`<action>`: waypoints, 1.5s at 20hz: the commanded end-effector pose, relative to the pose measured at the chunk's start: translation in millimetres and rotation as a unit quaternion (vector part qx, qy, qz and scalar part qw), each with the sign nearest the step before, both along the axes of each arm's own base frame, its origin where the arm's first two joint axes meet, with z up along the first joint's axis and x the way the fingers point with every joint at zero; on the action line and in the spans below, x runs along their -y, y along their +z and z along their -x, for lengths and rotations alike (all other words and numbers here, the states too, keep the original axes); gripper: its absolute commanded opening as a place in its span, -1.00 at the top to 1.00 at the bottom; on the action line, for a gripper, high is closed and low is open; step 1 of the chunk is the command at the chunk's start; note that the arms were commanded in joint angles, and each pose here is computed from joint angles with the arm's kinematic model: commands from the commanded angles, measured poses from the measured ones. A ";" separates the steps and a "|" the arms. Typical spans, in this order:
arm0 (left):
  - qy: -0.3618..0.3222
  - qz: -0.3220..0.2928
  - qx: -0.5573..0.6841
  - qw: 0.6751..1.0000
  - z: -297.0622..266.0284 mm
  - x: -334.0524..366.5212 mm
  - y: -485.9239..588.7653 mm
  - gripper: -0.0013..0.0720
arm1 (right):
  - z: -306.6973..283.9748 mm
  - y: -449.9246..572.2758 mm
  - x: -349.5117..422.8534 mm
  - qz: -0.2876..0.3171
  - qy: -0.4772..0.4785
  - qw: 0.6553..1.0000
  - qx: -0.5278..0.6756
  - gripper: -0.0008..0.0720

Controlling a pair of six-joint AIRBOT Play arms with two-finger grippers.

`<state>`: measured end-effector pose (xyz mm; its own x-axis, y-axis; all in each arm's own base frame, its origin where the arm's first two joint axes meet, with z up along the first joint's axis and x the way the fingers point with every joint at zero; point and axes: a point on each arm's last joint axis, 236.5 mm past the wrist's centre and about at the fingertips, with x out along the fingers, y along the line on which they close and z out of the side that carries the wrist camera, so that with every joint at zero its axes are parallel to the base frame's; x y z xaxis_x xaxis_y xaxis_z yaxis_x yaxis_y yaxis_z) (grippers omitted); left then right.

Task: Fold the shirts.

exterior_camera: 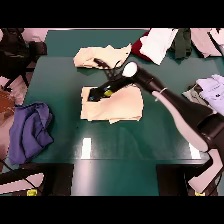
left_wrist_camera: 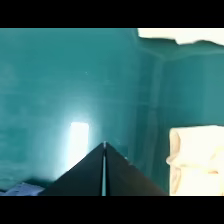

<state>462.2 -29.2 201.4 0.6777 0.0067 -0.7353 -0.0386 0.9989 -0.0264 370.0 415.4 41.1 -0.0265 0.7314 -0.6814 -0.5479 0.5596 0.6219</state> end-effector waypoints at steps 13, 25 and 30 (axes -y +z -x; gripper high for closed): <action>-0.165 0.161 -0.092 0.969 38.6 104.4 -62.3 0.89 | -18.9 -105.0 262.7 -0.075 -0.266 0.934 -0.225 -0.97; -0.166 0.160 -0.097 0.968 40.9 104.4 -63.5 0.89 | -72.4 -19.7 96.0 -0.133 -0.104 0.975 -0.145 0.91; -0.166 0.159 -0.097 0.968 41.0 104.1 -63.7 0.89 | -137.0 109.2 209.7 -0.162 -0.222 0.960 -0.049 0.92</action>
